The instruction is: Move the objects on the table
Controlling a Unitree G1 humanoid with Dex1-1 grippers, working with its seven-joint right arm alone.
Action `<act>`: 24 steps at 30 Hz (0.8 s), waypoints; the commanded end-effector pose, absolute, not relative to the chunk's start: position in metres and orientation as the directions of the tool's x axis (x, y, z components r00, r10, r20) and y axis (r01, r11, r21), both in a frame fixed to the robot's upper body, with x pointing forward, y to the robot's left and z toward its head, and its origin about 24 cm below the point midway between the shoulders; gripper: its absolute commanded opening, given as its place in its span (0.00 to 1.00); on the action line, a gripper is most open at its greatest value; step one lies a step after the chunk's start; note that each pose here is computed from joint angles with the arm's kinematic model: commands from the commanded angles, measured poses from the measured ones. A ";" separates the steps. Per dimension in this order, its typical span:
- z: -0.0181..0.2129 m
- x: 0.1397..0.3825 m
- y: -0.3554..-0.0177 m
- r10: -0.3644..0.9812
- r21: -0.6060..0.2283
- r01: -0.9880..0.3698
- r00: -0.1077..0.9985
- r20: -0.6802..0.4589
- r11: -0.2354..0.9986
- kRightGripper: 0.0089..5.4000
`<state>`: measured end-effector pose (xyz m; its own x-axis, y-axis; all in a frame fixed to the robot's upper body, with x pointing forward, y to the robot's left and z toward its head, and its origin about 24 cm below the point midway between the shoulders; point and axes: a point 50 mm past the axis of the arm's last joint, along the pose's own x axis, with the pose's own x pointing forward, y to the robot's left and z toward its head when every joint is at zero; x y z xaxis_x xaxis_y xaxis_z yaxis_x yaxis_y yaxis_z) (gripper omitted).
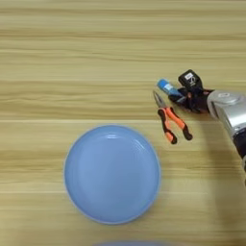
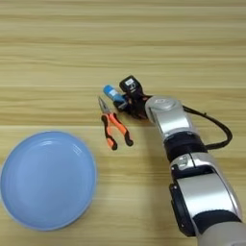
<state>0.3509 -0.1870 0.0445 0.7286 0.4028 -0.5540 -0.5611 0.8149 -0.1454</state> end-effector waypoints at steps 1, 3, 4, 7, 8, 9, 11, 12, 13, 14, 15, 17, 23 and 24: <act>0.090 0.372 -0.185 0.409 -0.248 -0.541 0.804 -0.431 0.803 0.26; 0.090 0.372 -0.185 0.411 -0.247 -0.543 0.804 -0.430 0.803 0.33; 0.090 0.372 -0.184 0.413 -0.247 -0.544 0.803 -0.429 0.802 0.36; 0.092 0.372 -0.184 0.419 -0.249 -0.548 0.803 -0.424 0.799 0.42; 0.093 0.372 -0.184 0.419 -0.252 -0.548 0.804 -0.421 0.798 0.43; 0.094 0.372 -0.184 0.419 -0.254 -0.547 0.806 -0.418 0.798 0.45; 0.097 0.373 -0.184 0.418 -0.266 -0.544 0.812 -0.408 0.796 0.49; 0.098 0.373 -0.184 0.419 -0.269 -0.543 0.814 -0.403 0.796 0.51; 0.099 0.373 -0.183 0.420 -0.269 -0.541 0.816 -0.397 0.796 0.53; 0.102 0.374 -0.182 0.426 -0.270 -0.541 0.818 -0.386 0.796 0.55; 0.104 0.374 -0.181 0.430 -0.270 -0.541 0.820 -0.377 0.796 0.56; 0.110 0.374 -0.178 0.445 -0.282 -0.542 0.827 -0.343 0.791 0.60; 0.138 0.369 -0.167 0.525 -0.324 -0.558 0.830 -0.191 0.764 0.72; 0.143 0.368 -0.165 0.538 -0.327 -0.561 0.826 -0.167 0.760 0.73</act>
<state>0.3592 -0.1705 0.0911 0.7947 0.4987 -0.3461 -0.5876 0.7750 -0.2325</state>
